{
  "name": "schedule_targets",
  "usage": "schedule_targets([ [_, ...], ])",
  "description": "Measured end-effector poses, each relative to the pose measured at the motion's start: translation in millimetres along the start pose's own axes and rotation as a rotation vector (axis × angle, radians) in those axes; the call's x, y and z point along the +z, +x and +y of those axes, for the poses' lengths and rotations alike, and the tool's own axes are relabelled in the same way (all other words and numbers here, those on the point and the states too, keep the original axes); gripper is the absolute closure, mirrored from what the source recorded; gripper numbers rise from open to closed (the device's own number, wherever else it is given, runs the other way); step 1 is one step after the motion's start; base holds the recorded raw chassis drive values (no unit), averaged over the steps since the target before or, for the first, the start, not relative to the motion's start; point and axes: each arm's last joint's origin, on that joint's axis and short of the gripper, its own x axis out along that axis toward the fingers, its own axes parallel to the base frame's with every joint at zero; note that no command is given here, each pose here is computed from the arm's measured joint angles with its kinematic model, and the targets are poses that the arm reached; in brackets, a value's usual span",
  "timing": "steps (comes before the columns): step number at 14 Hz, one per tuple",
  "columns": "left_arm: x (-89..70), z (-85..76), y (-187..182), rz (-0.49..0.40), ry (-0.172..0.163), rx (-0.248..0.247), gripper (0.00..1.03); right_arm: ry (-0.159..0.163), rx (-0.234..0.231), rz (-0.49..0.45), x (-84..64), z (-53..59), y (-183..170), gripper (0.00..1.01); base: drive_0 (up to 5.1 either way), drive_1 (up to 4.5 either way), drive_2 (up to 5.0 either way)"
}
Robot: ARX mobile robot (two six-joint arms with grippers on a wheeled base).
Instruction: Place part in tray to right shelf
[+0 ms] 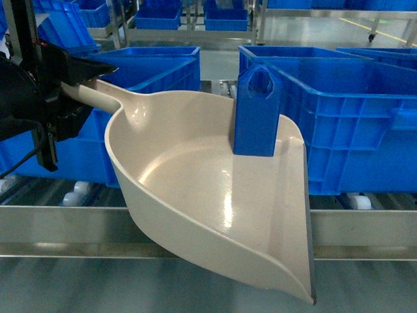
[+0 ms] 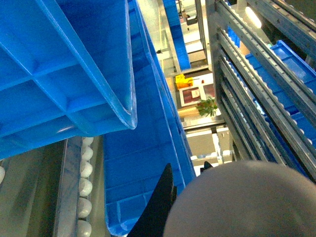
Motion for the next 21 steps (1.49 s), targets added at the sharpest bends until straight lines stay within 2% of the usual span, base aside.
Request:
schedule_targets([
  [21,0.0,0.0,0.0,0.0,0.0,0.0,0.91,0.0,0.0,0.0,0.0,0.0,0.0,0.03,0.0,0.0,0.0],
])
